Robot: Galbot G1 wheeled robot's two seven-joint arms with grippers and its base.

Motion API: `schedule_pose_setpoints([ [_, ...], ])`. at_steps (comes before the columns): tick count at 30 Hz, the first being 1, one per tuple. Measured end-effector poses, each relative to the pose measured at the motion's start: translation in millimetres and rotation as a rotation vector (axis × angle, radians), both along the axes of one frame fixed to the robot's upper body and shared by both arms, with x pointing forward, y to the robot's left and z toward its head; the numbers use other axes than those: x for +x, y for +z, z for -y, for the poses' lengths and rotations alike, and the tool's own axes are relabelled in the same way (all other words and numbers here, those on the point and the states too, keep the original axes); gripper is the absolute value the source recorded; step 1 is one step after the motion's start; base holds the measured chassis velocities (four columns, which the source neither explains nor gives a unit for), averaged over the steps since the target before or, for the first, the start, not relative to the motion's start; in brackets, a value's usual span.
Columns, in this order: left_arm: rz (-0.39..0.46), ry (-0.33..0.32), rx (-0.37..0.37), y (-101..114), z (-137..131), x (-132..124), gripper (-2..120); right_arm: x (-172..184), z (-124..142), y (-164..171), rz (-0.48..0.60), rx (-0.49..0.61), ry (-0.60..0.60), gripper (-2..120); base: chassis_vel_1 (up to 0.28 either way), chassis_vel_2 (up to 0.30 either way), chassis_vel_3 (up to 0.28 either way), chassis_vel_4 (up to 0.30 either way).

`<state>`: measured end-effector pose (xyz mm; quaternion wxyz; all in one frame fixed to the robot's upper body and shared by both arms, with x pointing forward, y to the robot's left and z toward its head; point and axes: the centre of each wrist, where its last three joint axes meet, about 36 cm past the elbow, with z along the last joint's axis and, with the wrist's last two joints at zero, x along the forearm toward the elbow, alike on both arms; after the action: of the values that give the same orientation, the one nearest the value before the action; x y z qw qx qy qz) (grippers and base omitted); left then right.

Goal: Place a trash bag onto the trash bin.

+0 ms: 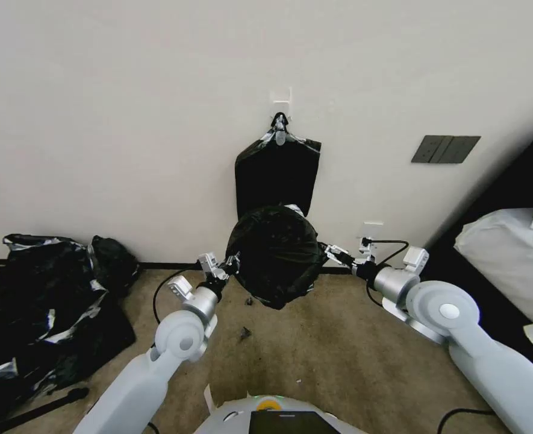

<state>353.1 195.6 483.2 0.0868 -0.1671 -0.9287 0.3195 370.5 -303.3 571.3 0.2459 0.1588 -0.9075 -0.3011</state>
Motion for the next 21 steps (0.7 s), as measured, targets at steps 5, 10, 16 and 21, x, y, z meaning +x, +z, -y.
schedule_pose_setpoints([
  [5,0.004,-0.006,-0.008,3.3,1.0,-2.3,1,3.3,3.0,-5.6,-0.003,-0.052,-0.042,100,0.0,0.0,0.0,0.0],
  [10,-0.002,-0.006,-0.011,4.5,1.2,-3.1,1,1.2,9.3,4.9,0.026,-0.075,-0.086,100,0.0,0.0,0.0,0.0],
  [16,-0.042,0.024,0.063,-0.9,3.9,-2.4,1,-16.0,16.8,47.3,0.181,-0.126,-0.132,100,0.0,0.0,0.0,0.0],
  [21,-0.056,0.047,0.198,-9.9,10.1,-4.0,1,-43.9,-7.8,82.7,0.348,-0.19,-0.067,100,0.0,0.0,0.0,0.0],
])
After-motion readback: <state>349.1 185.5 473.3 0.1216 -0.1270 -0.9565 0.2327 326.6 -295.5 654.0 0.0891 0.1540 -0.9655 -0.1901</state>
